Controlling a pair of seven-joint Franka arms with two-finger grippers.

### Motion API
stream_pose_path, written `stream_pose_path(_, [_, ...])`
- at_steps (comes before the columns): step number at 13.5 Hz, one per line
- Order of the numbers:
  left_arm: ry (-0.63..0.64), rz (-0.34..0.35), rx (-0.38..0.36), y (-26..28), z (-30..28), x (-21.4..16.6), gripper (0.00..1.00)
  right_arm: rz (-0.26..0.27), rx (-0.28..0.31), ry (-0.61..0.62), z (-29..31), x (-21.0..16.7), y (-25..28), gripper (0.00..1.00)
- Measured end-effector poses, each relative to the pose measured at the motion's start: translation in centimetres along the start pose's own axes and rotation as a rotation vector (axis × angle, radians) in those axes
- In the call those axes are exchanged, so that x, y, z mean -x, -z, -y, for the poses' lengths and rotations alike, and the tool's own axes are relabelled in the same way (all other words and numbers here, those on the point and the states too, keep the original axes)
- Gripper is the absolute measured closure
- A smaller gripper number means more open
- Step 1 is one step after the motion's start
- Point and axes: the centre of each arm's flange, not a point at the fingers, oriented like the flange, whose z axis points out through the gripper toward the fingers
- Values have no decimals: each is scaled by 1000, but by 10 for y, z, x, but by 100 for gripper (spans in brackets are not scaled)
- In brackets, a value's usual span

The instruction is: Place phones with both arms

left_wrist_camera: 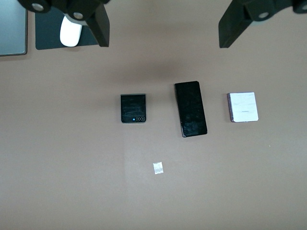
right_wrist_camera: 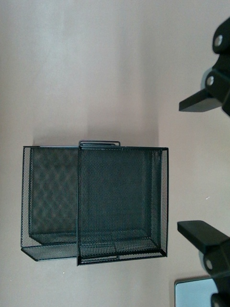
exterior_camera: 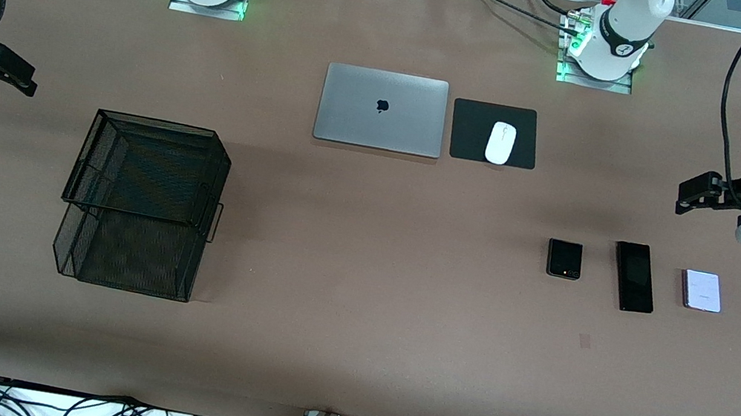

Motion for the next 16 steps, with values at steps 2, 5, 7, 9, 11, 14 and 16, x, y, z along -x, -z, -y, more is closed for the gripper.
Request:
stream_pose_path(2, [-6,49,2,-24,-3,-8,0,0,0,0,0,0,0,0])
stream_pose_path(5, [-16,166,7,-85,-7,-23,0,0,0,0,0,0,0,0])
stream_pose_path(7, [-14,194,10,-135,-8,-32,0,0,0,0,0,0,0,0])
stream_pose_path(9, [-6,149,12,-185,-16,-34,0,0,0,0,0,0,0,0])
stream_pose_path(11, [8,74,18,-231,-30,-27,0,0,0,0,0,0,0,0])
stream_pose_path(14, [11,-31,33,-298,-48,-5,0,0,0,0,0,0,0,0])
stream_pose_path(16, [14,-69,41,-333,-48,2,0,0,0,0,0,0,0,0])
